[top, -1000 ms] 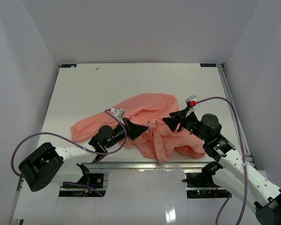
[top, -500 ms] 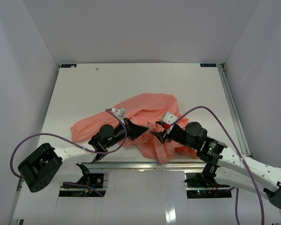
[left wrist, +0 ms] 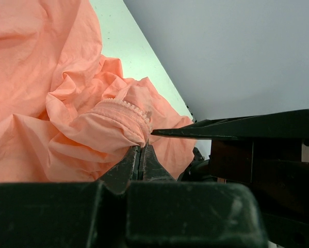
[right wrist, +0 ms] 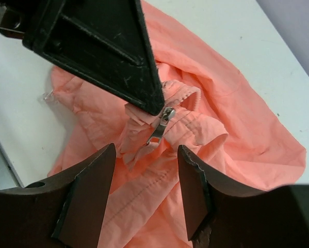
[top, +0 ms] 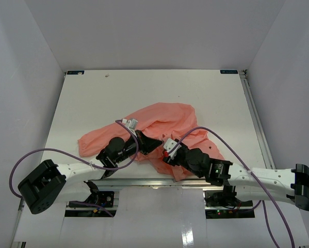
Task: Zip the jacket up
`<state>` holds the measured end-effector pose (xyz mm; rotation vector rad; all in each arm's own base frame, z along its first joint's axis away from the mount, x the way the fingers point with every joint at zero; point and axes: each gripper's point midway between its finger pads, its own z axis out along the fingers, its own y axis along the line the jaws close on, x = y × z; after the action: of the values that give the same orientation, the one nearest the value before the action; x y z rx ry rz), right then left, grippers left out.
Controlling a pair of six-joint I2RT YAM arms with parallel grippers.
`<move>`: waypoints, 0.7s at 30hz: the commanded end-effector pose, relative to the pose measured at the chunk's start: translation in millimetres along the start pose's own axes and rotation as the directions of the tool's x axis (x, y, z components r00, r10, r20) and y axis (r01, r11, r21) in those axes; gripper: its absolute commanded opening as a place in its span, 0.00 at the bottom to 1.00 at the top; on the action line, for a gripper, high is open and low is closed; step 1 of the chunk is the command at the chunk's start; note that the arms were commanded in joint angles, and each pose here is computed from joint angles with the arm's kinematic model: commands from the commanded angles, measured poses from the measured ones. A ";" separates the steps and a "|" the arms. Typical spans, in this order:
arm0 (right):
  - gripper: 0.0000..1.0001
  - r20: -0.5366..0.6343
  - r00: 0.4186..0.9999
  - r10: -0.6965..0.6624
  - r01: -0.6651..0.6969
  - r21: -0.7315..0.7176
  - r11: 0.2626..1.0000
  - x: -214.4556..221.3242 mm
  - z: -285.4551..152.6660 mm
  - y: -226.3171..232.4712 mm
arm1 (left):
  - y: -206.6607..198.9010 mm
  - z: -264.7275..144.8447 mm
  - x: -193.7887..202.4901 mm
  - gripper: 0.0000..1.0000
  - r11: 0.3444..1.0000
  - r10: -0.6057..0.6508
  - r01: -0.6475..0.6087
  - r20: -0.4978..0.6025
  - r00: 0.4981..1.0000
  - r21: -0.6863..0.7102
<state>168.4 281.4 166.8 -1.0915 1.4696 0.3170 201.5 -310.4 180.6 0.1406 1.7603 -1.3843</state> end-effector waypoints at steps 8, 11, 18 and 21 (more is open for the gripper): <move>0.55 0.114 0.993 0.021 -0.027 0.046 0.999 -27.8 -0.1 -10.3 | -16.7 -2.2 -15.7 0.00 0.999 -0.001 0.000 0.039 0.999 0.048; 0.54 0.105 0.994 0.018 -0.023 0.047 0.999 -26.8 2.2 -9.8 | -16.9 -1.7 -15.1 0.00 0.999 -0.002 0.000 0.036 0.999 0.051; 0.53 0.051 0.999 0.009 -0.012 0.063 0.998 -18.6 10.1 -8.9 | -18.3 -2.2 -15.1 0.00 0.998 -0.002 0.000 0.034 0.999 0.055; 0.50 0.040 0.999 0.012 -0.015 0.086 0.996 -16.5 11.4 -11.8 | -19.9 -2.7 -15.7 0.00 0.998 -0.002 -0.001 0.036 0.999 0.061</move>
<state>174.4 285.4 158.6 -1.0900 1.4689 0.2803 199.4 -309.7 188.2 0.1386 1.7413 -1.4033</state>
